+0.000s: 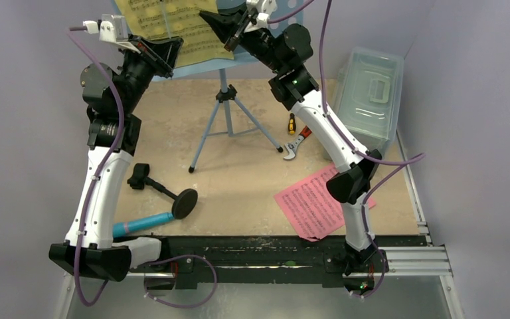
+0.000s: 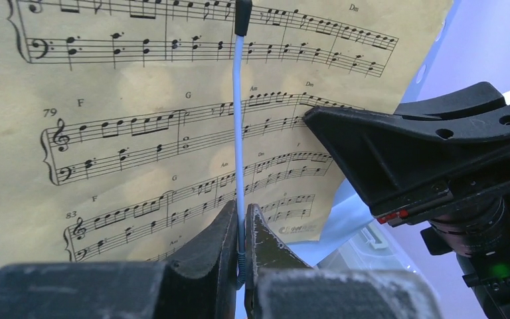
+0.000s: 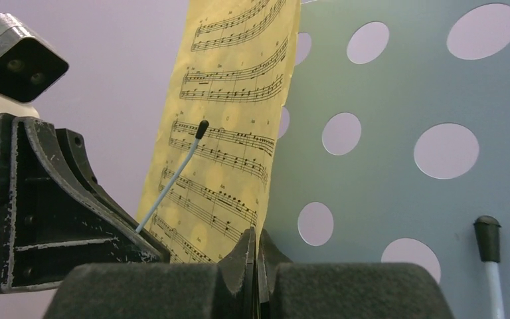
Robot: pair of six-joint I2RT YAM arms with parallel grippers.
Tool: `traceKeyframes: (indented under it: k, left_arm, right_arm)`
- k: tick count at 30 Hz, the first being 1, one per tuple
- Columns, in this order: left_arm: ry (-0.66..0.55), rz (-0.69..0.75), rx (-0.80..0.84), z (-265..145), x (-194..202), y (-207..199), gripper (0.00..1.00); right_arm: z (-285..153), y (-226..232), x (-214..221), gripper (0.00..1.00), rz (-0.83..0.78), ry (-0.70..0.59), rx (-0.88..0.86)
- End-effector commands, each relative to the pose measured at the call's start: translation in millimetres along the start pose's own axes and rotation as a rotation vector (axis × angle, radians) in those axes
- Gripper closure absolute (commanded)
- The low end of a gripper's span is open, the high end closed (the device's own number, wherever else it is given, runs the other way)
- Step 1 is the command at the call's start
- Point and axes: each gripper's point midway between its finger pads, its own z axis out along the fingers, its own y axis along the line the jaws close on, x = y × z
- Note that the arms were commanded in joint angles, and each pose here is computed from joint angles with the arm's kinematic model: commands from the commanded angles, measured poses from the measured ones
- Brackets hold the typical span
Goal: Set up the instrument practice props
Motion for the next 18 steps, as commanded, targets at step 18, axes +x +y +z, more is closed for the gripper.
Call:
traceKeyframes:
  k: [18]
  left_arm:
    - [-0.042, 0.015, -0.025, -6.2, -16.6, -1.6, 0.86]
  right_arm:
    - [10.1, 5.3, -18.0, 1.0, 0.029, -0.098, -0.039]
